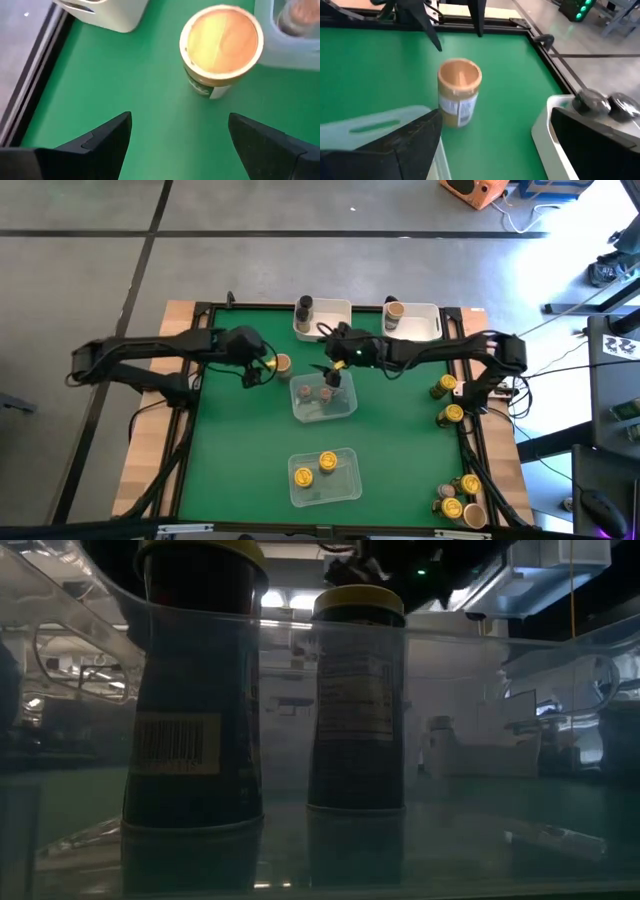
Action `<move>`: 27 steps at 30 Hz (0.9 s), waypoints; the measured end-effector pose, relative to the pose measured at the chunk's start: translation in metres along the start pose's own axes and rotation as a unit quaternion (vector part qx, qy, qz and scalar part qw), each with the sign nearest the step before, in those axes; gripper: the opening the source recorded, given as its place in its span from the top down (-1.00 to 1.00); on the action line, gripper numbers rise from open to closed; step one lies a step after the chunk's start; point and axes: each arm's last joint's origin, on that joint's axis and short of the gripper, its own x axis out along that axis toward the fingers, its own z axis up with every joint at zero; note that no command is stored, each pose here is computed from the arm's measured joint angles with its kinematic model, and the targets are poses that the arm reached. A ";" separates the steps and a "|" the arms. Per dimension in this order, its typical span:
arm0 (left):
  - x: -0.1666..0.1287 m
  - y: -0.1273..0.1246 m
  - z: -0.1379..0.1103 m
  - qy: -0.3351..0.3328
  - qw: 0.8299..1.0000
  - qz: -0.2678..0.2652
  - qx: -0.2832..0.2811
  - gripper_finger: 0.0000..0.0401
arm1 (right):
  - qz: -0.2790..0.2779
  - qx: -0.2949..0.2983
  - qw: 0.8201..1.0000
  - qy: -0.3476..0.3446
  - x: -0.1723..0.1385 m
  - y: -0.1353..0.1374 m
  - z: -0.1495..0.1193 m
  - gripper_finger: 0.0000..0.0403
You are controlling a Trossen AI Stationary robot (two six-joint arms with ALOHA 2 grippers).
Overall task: Sort spices by type
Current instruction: Put the center brown seasoning bottle into the top right white bin
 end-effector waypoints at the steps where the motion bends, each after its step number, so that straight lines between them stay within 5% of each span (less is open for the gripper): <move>1: 0.000 -0.001 -0.004 -0.011 1.000 0.000 -0.007 -0.56 | 0.001 0.000 1.000 0.000 0.005 0.000 0.003 -0.85; 12: 0.034 -0.011 -0.038 -0.132 0.990 0.006 -0.050 -0.56 | 0.014 0.033 0.999 0.004 0.071 0.005 0.026 -0.85; 27: 0.042 -0.013 -0.038 -0.171 0.983 0.006 -0.070 -0.56 | 0.038 0.091 0.995 0.021 0.115 0.015 0.001 -0.85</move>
